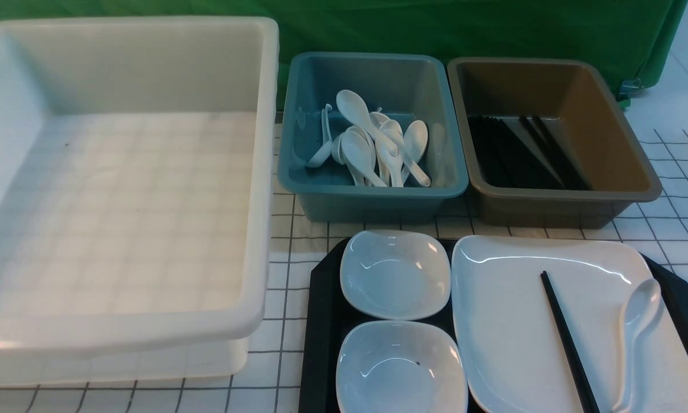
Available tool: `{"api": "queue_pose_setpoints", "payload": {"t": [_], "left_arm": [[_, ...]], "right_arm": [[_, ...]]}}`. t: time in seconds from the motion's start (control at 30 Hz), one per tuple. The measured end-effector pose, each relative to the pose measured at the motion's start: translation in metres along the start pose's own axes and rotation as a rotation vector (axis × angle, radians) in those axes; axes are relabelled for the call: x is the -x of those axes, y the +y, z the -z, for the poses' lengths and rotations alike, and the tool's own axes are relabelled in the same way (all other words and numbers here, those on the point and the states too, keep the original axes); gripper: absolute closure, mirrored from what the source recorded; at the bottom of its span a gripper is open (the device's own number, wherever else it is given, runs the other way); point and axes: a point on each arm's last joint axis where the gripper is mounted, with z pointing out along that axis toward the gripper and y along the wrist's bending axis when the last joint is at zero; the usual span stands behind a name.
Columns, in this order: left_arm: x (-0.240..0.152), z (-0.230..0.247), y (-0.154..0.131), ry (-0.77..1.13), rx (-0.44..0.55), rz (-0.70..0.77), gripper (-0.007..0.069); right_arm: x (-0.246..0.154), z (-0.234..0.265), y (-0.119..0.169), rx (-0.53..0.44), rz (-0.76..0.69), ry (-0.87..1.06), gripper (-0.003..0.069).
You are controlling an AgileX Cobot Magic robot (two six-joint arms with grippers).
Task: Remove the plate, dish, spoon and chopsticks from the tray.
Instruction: Use the right arm to grab a pair of chopsticks from the plate
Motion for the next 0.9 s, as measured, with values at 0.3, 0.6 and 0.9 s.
{"api": "queue_pose_setpoints", "payload": {"t": [0.3,0.6,0.9], "left_arm": [[0.0,0.0,0.0,0.0,0.0,0.001,0.0603],[0.0,0.0,0.0,0.0,0.0,0.001,0.0603],[0.0,0.0,0.0,0.0,0.0,0.001,0.0603]], "right_arm": [[0.0032,0.0002,0.0046,0.06,-0.622,-0.018,0.0412],[0.0046,0.0003,0.0061,0.087,-1.056,-0.01,0.0412],[0.002,0.0003,0.0073,0.084,-0.982,0.02,0.0441]]}}
